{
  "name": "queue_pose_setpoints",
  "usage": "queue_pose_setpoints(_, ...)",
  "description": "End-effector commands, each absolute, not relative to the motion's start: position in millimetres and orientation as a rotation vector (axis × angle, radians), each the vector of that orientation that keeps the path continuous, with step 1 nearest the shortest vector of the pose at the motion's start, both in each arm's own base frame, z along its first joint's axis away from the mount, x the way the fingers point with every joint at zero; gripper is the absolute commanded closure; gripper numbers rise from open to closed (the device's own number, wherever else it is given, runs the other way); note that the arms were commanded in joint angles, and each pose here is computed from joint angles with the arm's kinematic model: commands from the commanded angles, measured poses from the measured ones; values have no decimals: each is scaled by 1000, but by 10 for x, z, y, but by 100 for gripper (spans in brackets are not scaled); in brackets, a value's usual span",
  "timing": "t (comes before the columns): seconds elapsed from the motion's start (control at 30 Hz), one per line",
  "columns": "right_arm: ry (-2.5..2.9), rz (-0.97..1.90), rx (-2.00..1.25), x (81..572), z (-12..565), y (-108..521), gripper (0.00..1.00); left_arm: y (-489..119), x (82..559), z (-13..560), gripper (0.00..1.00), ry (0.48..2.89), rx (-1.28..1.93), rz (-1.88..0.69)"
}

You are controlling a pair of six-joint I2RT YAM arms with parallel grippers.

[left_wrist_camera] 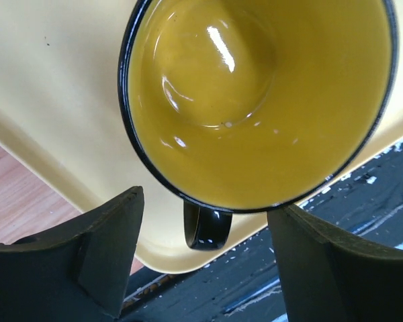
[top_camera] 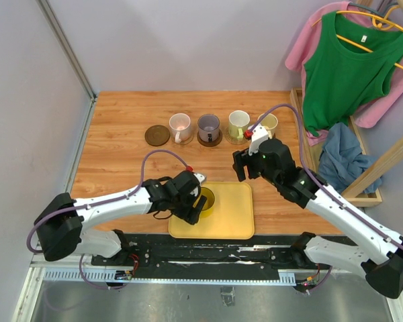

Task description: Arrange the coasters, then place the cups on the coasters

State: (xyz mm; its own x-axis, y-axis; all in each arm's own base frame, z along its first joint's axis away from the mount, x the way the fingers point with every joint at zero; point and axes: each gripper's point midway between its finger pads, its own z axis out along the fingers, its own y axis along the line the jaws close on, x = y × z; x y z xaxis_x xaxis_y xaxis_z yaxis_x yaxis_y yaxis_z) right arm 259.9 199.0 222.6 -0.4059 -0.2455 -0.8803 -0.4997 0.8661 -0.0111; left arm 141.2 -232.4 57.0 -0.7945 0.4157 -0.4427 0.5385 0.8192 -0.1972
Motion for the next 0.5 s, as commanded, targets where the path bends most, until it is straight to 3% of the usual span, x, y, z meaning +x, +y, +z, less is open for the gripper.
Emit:
queue_pose_setpoints(0.0, 2016, 282, -481, 2635, 2164, 1882, 25, -2424, 1529, 583, 23, 2569, 717, -393)
queue_pose_setpoints(0.47, 2040, 289, -472, 2616, 2052, 1886, 25, -2372, 1610, 413, 32, 2530, 675, -338)
